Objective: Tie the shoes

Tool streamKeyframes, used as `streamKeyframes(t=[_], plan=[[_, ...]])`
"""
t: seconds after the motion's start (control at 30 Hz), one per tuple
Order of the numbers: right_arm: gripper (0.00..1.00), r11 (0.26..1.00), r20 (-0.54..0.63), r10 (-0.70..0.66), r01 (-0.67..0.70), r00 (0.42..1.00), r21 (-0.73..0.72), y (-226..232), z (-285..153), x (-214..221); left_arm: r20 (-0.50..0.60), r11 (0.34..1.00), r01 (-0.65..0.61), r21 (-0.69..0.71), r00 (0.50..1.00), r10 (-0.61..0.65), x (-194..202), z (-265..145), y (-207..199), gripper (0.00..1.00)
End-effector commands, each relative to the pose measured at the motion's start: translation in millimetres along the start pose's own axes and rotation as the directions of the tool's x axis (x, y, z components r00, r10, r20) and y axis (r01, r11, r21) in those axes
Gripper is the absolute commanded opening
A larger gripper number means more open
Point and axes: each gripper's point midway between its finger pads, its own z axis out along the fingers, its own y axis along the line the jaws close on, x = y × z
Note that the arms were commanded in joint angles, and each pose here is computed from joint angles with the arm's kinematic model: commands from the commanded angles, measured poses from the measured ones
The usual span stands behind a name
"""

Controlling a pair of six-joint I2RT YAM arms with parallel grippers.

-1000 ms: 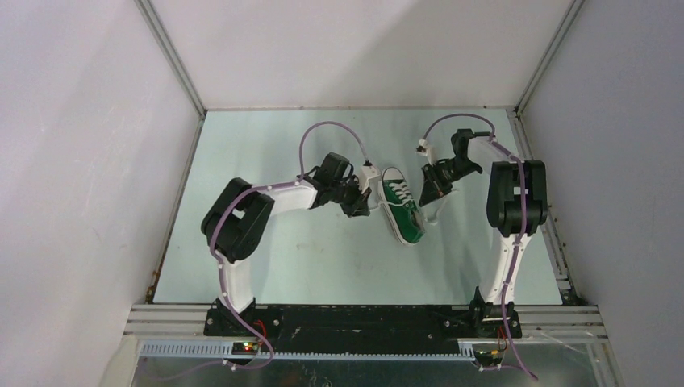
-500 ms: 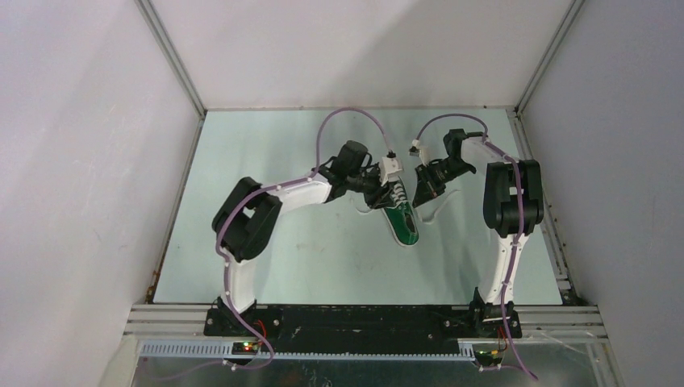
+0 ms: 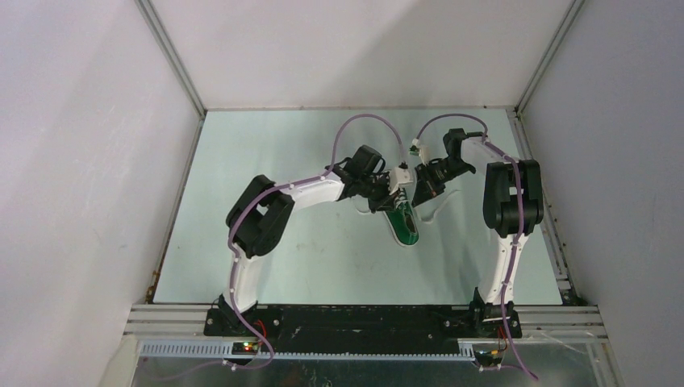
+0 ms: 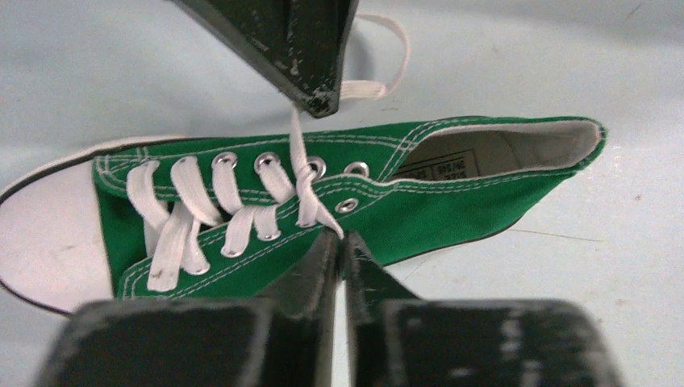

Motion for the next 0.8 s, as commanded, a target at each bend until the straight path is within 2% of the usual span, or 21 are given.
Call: streamKeyframes(t=[0.0,0.13,0.23,0.3,0.43,0.6,0.77], plan=[[0.0,0.999,0.043,-0.031,0.029,0.999,0.036,4,-8,-18,0.014,0.996,-0.014,0.09,1.0,0.013,-10,-2,-11,0.01],[0.0,0.993,0.058,0.052,-0.058,0.997,0.102,-10,-13,-21,0.027,0.958,0.125,0.259,0.99,-0.137,-13,-20,-25,0.0],[0.0,0.984,0.061,0.108,-0.115,0.992,0.135,-19,-13,-18,0.037,0.896,0.305,0.324,0.942,-0.334,-22,-40,-14,0.0],[0.0,0.977,0.064,0.147,-0.155,0.987,0.149,-21,-11,-15,0.051,0.855,0.357,0.376,0.913,-0.404,-29,-51,-13,0.0],[0.0,0.94,0.082,0.263,-0.274,0.961,0.204,-28,-7,-10,0.028,0.8,0.418,0.431,0.88,-0.474,-30,-65,-17,0.0],[0.0,0.839,0.109,0.402,-0.413,0.909,0.354,-45,-4,2,0.023,0.804,0.42,0.421,0.881,-0.473,-29,-65,-16,0.0],[0.0,0.783,0.127,0.471,-0.481,0.873,0.395,-51,0,9,0.026,0.816,0.409,0.408,0.888,-0.458,-30,-68,-16,0.0]])
